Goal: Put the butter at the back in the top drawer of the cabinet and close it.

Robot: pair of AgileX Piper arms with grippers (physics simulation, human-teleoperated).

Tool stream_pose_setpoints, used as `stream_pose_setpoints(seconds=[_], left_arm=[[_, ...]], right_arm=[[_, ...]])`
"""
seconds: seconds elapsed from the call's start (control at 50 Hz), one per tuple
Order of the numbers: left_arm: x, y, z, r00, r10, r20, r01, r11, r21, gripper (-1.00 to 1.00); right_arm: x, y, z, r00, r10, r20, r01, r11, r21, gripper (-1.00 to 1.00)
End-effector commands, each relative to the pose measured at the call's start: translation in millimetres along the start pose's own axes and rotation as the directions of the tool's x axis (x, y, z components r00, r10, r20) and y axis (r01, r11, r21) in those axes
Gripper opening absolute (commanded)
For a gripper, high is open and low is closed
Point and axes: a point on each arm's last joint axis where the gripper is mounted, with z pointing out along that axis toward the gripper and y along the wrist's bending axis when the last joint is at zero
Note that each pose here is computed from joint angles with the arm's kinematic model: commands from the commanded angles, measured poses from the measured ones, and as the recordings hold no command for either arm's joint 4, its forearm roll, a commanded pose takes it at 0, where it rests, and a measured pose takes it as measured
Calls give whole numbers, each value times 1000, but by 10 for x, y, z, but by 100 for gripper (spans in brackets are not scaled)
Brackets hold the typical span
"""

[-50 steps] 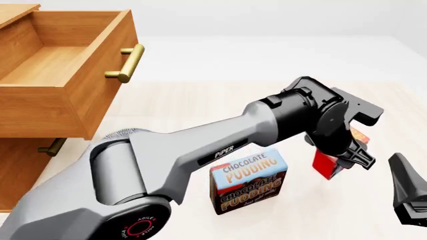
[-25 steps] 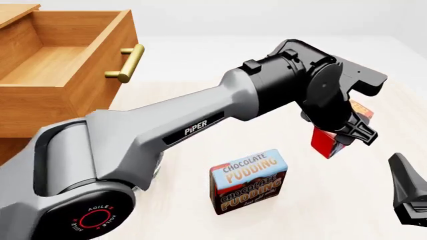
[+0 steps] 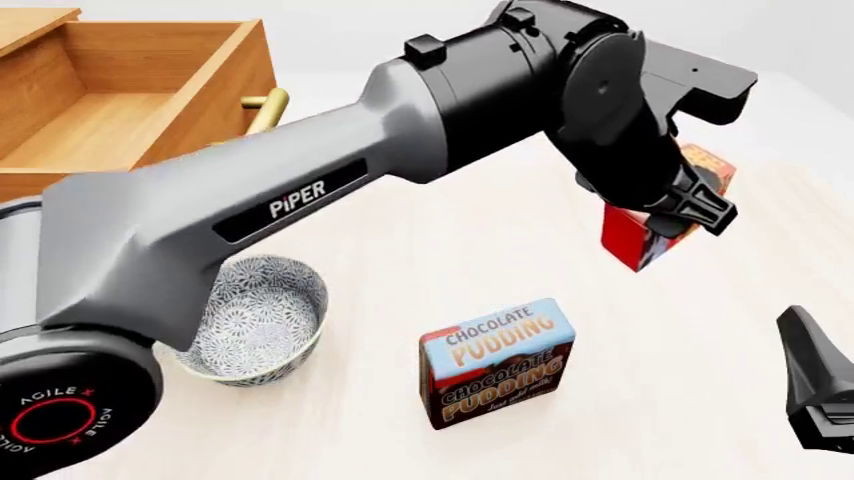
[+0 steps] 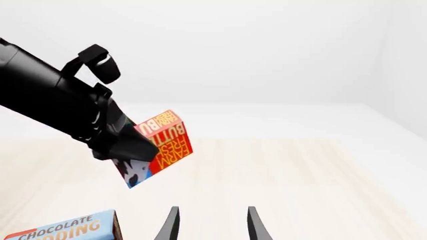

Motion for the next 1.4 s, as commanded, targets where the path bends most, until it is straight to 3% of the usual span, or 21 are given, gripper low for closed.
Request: stream_pose_setpoints(seconds=[0.02, 0.14, 0.34, 0.58, 1.4], left_arm=[[-85, 101, -339, 999, 23, 49, -22, 1000, -14, -100], [-82, 196, -467, 998, 29, 58, -28, 999, -30, -100], [-97, 185, -703, 997, 28, 73, -26, 999, -29, -100], [-53, 439, -1018, 996, 21, 92, -14, 997, -77, -100], [72, 888, -1708, 995, -10, 100, 27, 984, -179, -100]], right_arm=[[0, 0, 0, 1000, 0, 0, 0, 1000, 0, 100], [0, 0, 0, 1000, 0, 0, 0, 1000, 0, 100], [0, 0, 0, 1000, 0, 0, 0, 1000, 0, 100], [0, 0, 0, 1000, 0, 0, 0, 1000, 0, 100], [0, 0, 0, 1000, 0, 0, 0, 1000, 0, 100]])
